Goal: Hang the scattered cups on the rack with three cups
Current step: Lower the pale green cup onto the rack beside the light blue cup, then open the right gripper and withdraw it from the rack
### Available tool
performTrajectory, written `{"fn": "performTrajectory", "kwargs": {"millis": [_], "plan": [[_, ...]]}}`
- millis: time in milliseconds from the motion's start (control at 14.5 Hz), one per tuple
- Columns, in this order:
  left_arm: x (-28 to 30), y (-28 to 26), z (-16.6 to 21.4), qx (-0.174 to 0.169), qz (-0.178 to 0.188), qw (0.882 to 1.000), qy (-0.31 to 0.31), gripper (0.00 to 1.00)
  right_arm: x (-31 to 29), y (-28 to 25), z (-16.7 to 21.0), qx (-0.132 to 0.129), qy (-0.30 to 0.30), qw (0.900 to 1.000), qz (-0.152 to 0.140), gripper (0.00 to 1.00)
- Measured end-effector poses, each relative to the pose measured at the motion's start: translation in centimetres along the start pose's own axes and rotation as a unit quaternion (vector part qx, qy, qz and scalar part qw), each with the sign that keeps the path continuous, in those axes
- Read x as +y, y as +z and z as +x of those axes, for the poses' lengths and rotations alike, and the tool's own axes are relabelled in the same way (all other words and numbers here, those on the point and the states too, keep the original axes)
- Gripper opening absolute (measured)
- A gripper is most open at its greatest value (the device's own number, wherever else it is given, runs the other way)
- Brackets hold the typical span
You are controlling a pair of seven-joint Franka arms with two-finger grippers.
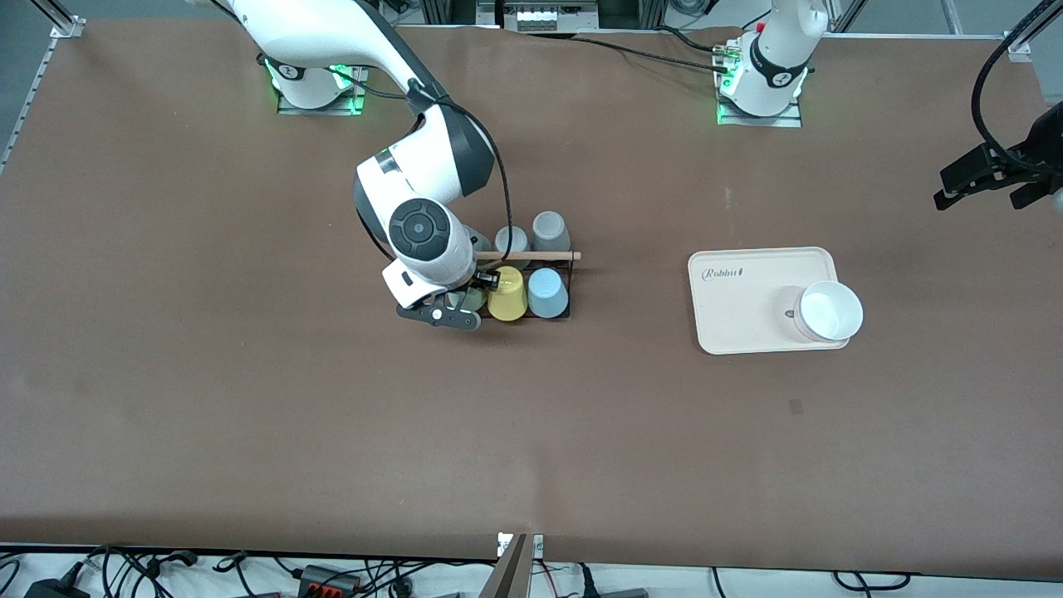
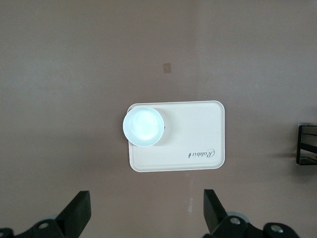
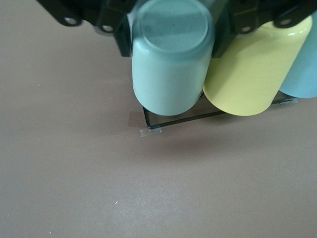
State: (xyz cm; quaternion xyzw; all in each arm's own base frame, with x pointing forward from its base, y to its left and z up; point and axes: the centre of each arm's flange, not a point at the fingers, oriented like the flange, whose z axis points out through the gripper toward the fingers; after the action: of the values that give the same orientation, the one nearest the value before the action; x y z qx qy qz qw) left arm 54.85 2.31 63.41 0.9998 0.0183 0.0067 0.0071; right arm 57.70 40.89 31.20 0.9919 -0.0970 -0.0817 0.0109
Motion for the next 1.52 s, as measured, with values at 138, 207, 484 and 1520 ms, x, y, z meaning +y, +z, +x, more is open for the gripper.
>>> {"fn": "performTrajectory", "kwargs": {"millis": [138, 207, 484, 1520], "plan": [[0.1, 0.0, 0.0, 0.000, 0.000, 1.000, 0.001, 1.00, -0.1, -1.1, 0.3, 0.009, 0.010, 1.000, 0.008, 0.99], [0.1, 0.0, 0.0, 0.000, 0.000, 1.000, 0.001, 1.00, -0.2, -2.2, 0.6, 0.016, 0.014, 1.000, 0.014, 0.99], [0.1, 0.0, 0.0, 0.000, 0.000, 1.000, 0.001, 1.00, 1.7, -7.8, 2.5, 0.041, 0.035, 0.998, 0.030, 1.00], [0.2, -0.6, 0.0, 0.006, 0.000, 1.000, 0.002, 1.00, 36.1, -26.5, 12.9, 0.101, -0.049, 0.993, 0.028, 1.00]]}}
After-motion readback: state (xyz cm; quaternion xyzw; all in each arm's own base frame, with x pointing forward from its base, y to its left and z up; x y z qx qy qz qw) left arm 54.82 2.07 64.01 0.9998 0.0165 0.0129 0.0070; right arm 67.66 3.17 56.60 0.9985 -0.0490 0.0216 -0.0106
